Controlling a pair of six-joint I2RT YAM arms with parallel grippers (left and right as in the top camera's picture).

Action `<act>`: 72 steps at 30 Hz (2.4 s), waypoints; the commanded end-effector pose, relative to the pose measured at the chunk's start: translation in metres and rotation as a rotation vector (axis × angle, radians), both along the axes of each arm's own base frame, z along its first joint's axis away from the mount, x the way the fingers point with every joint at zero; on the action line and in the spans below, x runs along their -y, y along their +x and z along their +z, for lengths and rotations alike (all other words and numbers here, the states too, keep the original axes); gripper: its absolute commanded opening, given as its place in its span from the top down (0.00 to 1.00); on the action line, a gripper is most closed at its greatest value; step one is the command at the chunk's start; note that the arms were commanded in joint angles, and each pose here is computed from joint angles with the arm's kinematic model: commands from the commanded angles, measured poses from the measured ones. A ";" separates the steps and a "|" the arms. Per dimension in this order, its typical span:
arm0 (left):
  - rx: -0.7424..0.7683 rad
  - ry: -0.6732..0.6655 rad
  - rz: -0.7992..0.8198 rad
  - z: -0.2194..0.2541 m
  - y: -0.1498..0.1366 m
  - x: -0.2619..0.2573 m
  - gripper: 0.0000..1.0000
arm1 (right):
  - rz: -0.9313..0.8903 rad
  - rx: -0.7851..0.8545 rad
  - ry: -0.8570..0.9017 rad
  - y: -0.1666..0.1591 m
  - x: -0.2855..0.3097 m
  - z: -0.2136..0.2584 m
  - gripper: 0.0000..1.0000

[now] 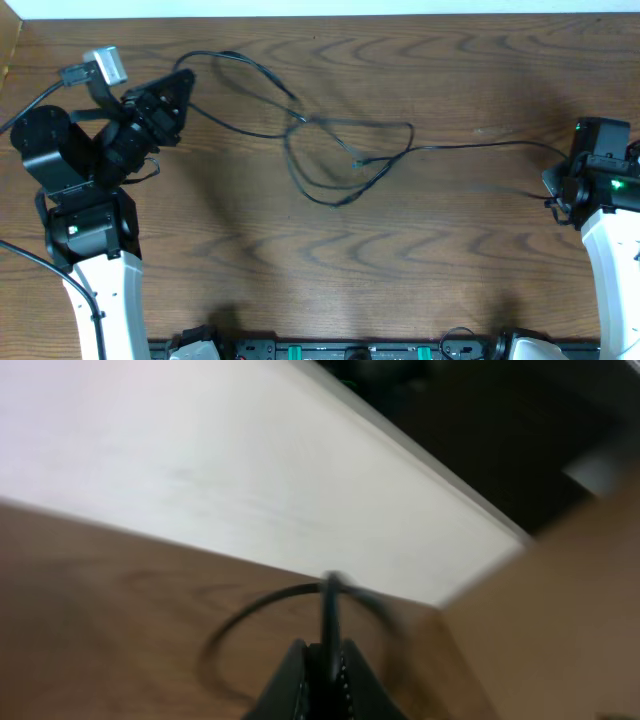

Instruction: Untangle cables

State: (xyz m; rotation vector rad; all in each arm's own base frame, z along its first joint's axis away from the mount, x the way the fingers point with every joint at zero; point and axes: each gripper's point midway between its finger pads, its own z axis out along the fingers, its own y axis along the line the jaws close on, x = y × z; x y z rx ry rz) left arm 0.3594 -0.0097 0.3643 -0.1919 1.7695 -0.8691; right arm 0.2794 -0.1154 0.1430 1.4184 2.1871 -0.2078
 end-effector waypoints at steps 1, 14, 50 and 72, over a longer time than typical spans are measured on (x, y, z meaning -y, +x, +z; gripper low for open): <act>-0.046 0.004 0.217 -0.010 0.011 -0.042 0.92 | -0.029 -0.017 -0.098 -0.007 0.025 0.010 0.98; -0.162 -0.087 0.191 -0.033 0.005 -0.052 0.92 | 0.446 0.220 0.120 0.054 -0.025 0.025 0.76; 0.240 -0.354 -0.517 0.122 -0.060 0.118 0.92 | 1.042 0.036 1.023 0.006 -0.362 0.006 0.02; 0.211 -0.311 -0.616 0.115 -0.075 0.128 0.92 | 1.310 0.295 1.189 0.020 -0.502 -0.001 0.99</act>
